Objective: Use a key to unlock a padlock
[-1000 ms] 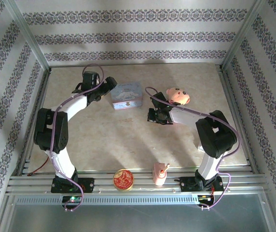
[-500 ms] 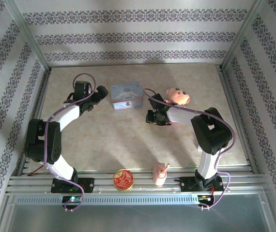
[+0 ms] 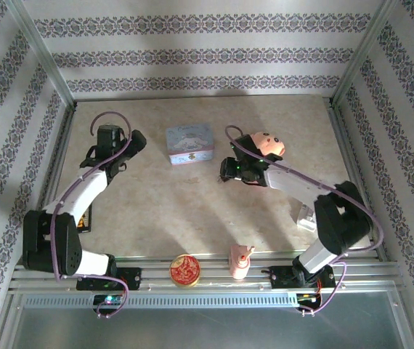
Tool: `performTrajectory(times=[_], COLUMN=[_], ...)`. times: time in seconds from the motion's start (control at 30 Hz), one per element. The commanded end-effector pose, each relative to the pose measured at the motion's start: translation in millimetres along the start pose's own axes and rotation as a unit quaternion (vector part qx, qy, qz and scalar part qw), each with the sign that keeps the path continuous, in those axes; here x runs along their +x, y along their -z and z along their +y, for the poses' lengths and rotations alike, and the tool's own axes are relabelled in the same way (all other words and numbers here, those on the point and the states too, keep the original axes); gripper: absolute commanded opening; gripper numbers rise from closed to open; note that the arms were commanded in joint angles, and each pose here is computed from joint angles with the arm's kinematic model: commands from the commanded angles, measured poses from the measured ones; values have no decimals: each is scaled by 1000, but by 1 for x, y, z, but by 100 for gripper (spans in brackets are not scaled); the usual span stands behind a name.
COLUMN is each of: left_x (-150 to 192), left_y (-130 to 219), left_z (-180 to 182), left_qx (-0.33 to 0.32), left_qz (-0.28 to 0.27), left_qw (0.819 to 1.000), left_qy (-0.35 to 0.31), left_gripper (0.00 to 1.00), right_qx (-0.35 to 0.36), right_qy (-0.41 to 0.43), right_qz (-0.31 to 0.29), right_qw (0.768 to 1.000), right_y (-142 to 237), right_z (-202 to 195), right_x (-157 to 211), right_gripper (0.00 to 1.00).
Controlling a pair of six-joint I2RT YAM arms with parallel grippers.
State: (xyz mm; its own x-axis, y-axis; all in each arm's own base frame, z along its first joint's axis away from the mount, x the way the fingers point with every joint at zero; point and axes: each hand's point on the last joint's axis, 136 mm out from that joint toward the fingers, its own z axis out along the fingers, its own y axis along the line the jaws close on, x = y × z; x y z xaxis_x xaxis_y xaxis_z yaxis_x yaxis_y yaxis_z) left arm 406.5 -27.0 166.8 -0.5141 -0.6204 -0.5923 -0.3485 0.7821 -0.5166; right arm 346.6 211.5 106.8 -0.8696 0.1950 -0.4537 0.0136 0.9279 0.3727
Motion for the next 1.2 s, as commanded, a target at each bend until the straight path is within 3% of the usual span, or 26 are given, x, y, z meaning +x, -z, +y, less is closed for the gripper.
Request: performTrajectory(times=[0.0, 0.2, 0.4, 0.47, 0.6, 0.83, 1.17], left_x=[-10, -28, -29, -27, -25, -23, -7], left_y=[19, 49, 69, 73, 77, 70, 35], left_z=[32, 51, 60, 66, 79, 89, 80], left_qx=[-67, -106, -90, -87, -100, -103, -62], left_qz=[-38, -107, -174, -198, -230, -267, -258], left_qw=[997, 987, 978, 974, 963, 949, 932], left_qy=[-28, -59, -70, -71, -95, -132, -246], left_gripper=[99, 99, 99, 99, 99, 99, 99], right_qx=[33, 51, 76, 90, 132, 209, 270], right_qy=[26, 12, -31, -37, -41, -25, 34], right_qz=[-25, -97, -159, -182, -237, -315, -320], right_qw=[999, 994, 984, 978, 962, 925, 908], right_y=[28, 77, 110, 119, 139, 157, 141], right_z=[-14, -45, -96, -113, -149, -193, -227], right_x=[-2, -20, -22, -22, -23, -28, -36], right_gripper=[45, 51, 65, 72, 97, 98, 98])
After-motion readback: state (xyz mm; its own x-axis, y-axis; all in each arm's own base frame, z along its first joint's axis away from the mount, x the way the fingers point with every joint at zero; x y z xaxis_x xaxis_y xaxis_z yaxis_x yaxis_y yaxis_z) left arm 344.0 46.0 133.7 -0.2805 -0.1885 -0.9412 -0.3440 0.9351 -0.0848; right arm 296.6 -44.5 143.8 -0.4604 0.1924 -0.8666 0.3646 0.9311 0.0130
